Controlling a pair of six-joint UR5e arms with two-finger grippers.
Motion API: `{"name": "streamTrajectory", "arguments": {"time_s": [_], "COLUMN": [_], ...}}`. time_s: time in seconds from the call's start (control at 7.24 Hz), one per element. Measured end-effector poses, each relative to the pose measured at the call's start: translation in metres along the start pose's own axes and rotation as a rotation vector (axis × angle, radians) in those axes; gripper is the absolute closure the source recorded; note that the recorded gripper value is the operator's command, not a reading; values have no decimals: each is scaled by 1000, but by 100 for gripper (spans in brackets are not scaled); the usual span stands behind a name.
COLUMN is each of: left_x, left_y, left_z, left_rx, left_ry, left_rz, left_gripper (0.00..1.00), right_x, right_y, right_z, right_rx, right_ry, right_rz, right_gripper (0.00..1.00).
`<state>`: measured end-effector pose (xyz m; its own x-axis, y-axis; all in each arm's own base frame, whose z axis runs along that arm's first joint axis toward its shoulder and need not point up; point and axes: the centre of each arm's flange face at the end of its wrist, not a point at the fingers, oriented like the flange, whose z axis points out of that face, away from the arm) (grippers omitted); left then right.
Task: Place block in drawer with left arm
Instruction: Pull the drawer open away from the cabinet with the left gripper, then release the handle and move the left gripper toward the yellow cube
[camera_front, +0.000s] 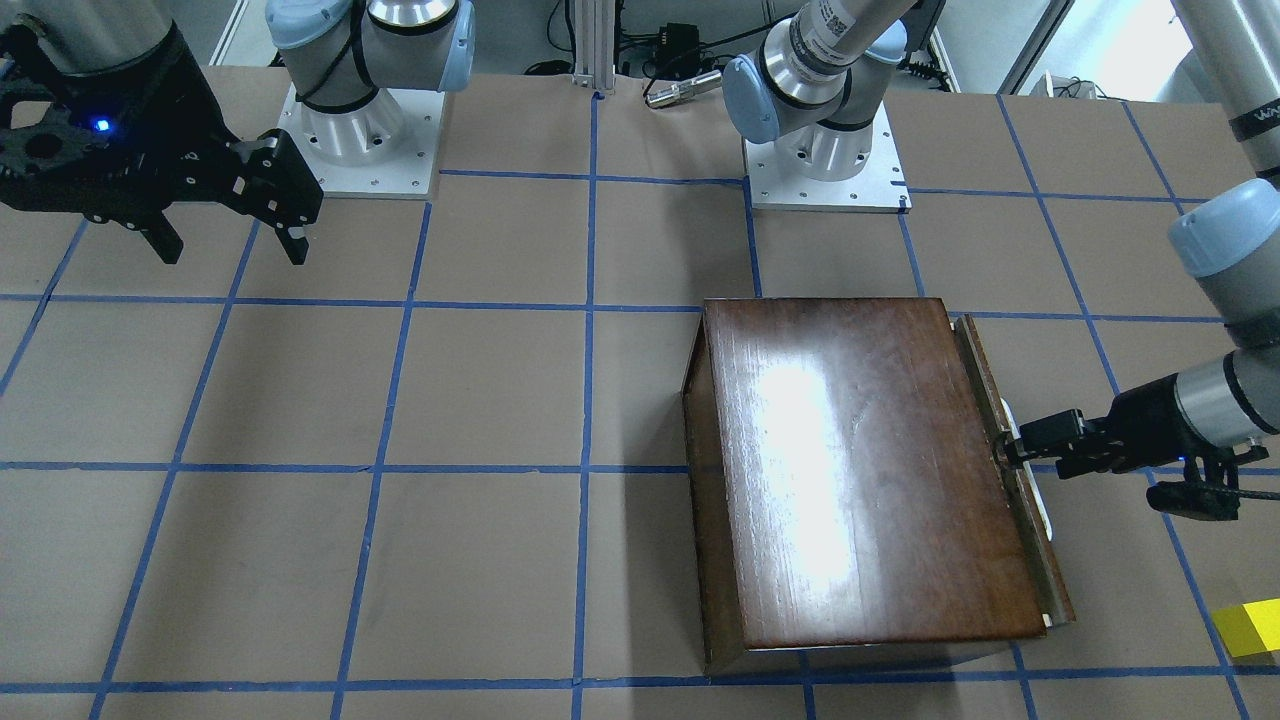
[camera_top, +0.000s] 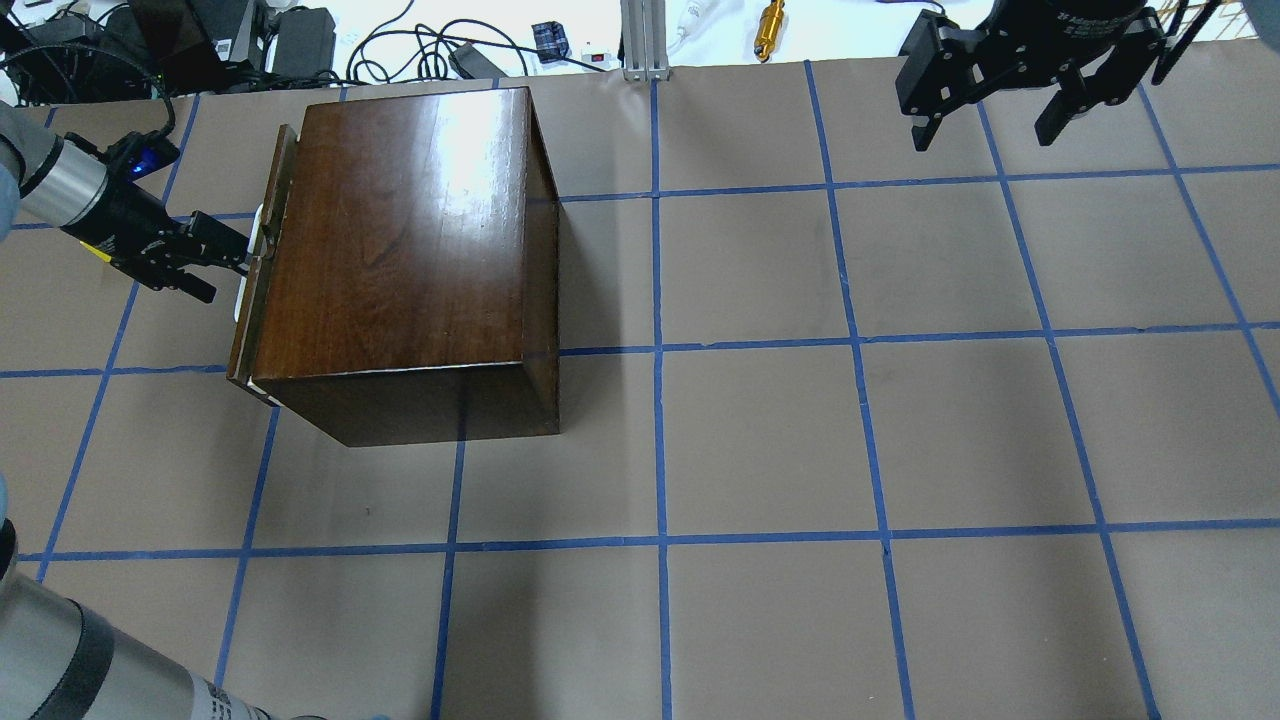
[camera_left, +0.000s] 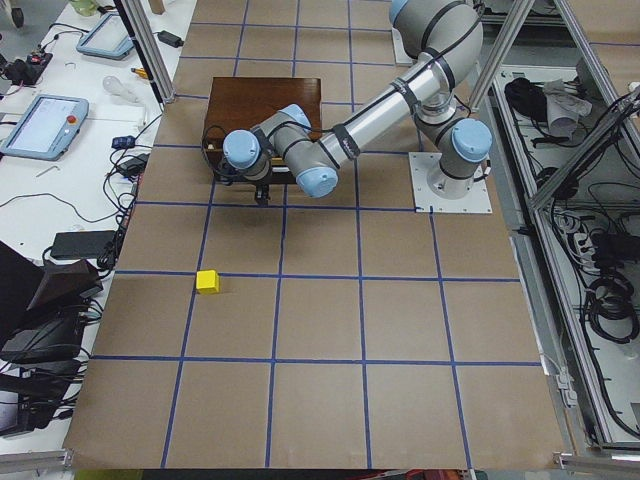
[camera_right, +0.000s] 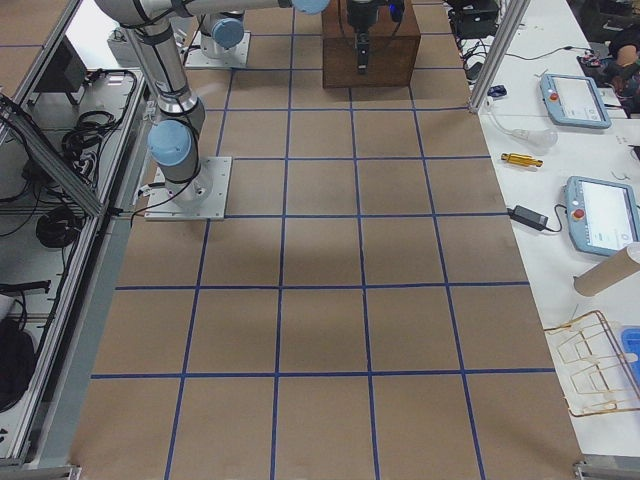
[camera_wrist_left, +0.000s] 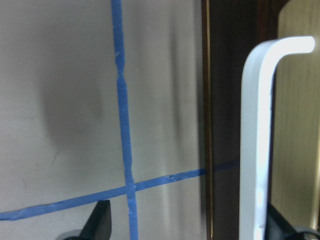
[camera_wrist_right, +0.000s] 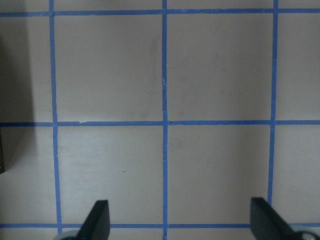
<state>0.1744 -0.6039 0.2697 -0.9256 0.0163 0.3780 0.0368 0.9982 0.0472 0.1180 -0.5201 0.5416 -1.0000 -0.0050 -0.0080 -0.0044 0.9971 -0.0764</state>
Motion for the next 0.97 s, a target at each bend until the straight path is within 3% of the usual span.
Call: {"name": "streamTrajectory", "arguments": {"time_s": [0.97], "left_x": [-45], "left_y": [16], "left_z": [-14], "left_rx": [23], "left_ry": [2], "left_rz": [-26], "left_gripper": [1], "right_x": [0], "right_y": [0], "right_z": [0], "right_rx": [0], "right_ry": [1], "right_rz": [0], "right_gripper": [0]}}
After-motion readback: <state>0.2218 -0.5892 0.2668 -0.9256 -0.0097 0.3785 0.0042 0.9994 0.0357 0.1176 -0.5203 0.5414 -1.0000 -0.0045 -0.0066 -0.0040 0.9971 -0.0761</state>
